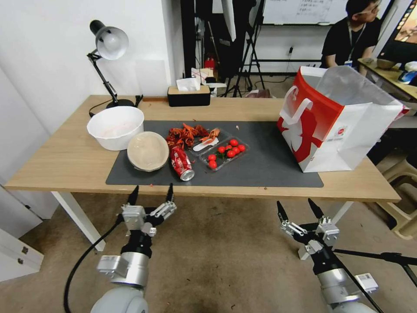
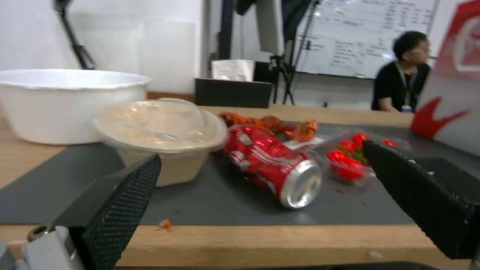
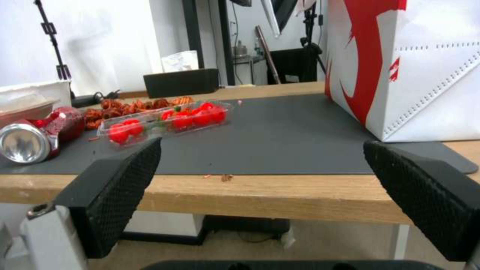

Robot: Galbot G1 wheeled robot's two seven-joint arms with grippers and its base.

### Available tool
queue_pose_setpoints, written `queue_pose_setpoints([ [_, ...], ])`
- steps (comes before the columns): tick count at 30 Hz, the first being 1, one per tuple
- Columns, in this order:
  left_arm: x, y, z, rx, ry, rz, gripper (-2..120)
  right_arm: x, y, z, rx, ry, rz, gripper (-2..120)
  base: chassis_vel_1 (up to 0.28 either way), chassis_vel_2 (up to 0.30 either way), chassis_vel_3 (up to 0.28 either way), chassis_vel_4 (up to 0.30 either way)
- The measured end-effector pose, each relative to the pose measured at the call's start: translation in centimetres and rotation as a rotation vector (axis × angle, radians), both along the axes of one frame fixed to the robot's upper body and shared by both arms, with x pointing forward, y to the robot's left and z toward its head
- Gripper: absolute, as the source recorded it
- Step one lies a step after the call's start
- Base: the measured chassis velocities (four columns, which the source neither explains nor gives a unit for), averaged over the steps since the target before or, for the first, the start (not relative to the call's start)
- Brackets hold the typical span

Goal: Pick up the trash from the table and place it into the takeout bag.

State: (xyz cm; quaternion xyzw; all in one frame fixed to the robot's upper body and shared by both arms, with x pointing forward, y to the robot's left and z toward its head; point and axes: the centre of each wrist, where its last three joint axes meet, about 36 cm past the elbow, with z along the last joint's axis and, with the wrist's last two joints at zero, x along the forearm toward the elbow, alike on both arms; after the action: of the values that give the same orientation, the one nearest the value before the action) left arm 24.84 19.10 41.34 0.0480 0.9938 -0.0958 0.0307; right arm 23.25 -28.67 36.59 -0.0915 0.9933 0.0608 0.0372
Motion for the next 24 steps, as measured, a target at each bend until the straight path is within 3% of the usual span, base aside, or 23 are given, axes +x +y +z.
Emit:
queue_pose_setpoints([
  [3, 0.7, 0.3, -1.0, 0.047, 0.003, -0.070, 100, 0.0, -0.2, 0.0, -0.014, -0.003, 0.002, 100, 0.000, 0.000, 0.000, 0.000],
  [10, 1.7, 0.0, -2.3, 0.052, 0.007, -0.171, 100, 0.1, -0.5, 0.0, -0.033, -0.003, -0.006, 100, 0.000, 0.000, 0.000, 0.000],
  [17, 3.2, 0.7, -2.0, 0.073, 0.081, -0.093, 100, 0.0, -0.4, -0.3, -0.045, 0.008, -0.014, 100, 0.000, 0.000, 0.000, 0.000],
  [21, 3.6, 1.1, -1.3, -0.007, 0.137, -0.042, 100, 0.1, -0.4, -0.4, -0.050, 0.010, -0.016, 100, 0.000, 0.000, 0.000, 0.000],
  [24, 4.2, 1.3, 0.1, -0.168, 0.187, -0.016, 100, 0.3, -0.5, -0.3, -0.055, 0.006, -0.020, 100, 0.000, 0.000, 0.000, 0.000],
])
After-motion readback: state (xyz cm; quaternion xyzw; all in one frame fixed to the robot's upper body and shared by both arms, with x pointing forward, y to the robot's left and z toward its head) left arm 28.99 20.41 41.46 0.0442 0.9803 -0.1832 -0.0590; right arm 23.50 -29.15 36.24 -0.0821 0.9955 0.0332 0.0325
